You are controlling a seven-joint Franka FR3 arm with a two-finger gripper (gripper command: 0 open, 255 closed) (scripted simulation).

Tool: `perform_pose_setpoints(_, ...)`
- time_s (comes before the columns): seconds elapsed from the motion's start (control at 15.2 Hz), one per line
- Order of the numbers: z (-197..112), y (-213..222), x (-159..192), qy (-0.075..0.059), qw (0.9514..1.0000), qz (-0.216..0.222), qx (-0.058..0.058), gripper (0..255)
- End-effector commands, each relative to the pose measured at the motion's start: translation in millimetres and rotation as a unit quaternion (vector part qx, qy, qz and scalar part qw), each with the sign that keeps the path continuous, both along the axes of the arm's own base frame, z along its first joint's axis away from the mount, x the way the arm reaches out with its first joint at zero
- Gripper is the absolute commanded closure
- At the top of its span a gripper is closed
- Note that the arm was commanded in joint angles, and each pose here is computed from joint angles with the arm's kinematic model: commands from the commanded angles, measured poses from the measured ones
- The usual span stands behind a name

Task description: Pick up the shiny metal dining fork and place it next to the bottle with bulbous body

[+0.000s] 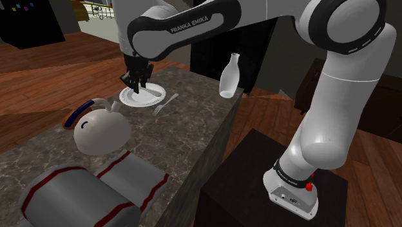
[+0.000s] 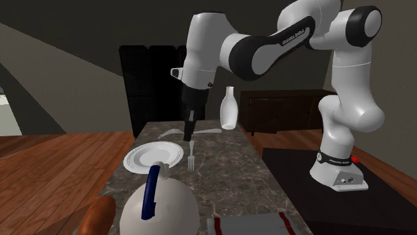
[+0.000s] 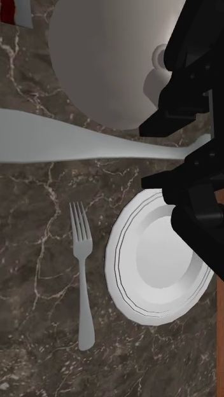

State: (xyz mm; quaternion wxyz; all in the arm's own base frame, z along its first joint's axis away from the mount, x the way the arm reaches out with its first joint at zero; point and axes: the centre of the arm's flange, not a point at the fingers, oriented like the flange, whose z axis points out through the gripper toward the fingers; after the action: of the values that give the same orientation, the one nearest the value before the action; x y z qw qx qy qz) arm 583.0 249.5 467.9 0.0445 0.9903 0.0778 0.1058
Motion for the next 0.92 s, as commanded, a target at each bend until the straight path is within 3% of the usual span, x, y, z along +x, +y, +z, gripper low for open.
perform_pose_setpoints(0.0, 10, 0, -1, 0.000, 1.0000, 0.000, 0.000, 255)
perform_pose_setpoints(0.86, 79, 0, -1, 0.000, 1.0000, 0.000, 0.000, 255)
